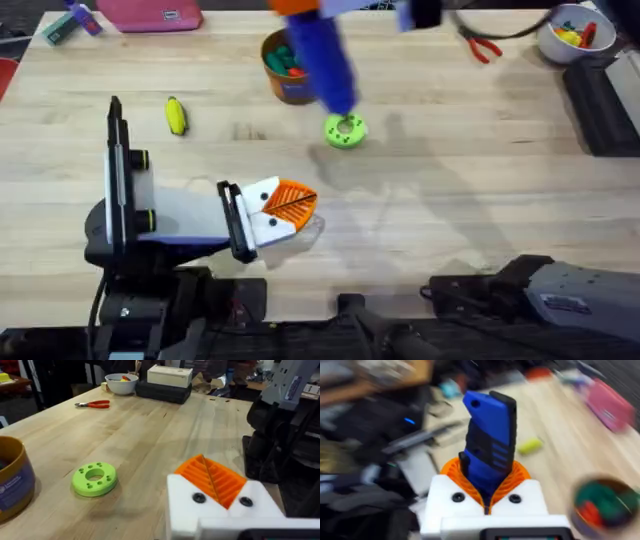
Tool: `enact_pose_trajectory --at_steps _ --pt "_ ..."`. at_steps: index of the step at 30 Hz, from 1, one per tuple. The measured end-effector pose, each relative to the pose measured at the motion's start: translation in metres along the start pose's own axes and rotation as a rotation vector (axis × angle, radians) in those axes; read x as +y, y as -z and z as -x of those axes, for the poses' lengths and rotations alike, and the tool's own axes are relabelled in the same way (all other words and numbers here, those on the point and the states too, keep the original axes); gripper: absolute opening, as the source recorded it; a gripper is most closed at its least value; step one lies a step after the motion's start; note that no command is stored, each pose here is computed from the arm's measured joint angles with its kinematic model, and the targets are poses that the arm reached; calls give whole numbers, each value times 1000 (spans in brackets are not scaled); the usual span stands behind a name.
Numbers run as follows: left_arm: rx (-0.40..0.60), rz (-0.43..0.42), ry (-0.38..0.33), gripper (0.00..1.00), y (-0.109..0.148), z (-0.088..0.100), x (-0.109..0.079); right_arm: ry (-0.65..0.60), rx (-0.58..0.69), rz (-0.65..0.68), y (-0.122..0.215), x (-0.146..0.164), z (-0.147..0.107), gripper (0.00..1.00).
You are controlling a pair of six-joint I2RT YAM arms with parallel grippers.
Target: Pick up the gripper from the table and insert it into the empty holder that is missing its gripper. Then pick up a screw, insert it into the mounting hole, and use the screwdriver to tighten it. Finally, clean up the table by picking up the vegetable and placing it into the bucket.
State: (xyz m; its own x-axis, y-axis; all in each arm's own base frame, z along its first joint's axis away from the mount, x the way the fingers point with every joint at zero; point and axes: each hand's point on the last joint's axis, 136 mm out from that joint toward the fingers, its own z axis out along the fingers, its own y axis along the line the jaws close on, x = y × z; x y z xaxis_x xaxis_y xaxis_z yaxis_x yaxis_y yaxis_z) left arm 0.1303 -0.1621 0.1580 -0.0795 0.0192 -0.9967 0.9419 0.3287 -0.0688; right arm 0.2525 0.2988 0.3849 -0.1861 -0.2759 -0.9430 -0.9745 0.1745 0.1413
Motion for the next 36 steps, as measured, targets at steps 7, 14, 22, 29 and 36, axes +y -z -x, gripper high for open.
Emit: enact_pose_trajectory --at_steps 7,14,22,29,36 --pt "0 0 0 17 0 0 0 32 227 -346 56 -62 -38 25" --pt "0 0 0 17 0 0 0 120 587 -528 110 -100 -106 25" --pt "0 0 0 17 0 0 0 197 925 -487 128 -152 -177 25" --pt "0 0 0 17 0 0 0 154 1123 -341 115 -190 -252 25" --pt "0 0 0 17 0 0 0 95 1338 -255 115 -212 -321 25"
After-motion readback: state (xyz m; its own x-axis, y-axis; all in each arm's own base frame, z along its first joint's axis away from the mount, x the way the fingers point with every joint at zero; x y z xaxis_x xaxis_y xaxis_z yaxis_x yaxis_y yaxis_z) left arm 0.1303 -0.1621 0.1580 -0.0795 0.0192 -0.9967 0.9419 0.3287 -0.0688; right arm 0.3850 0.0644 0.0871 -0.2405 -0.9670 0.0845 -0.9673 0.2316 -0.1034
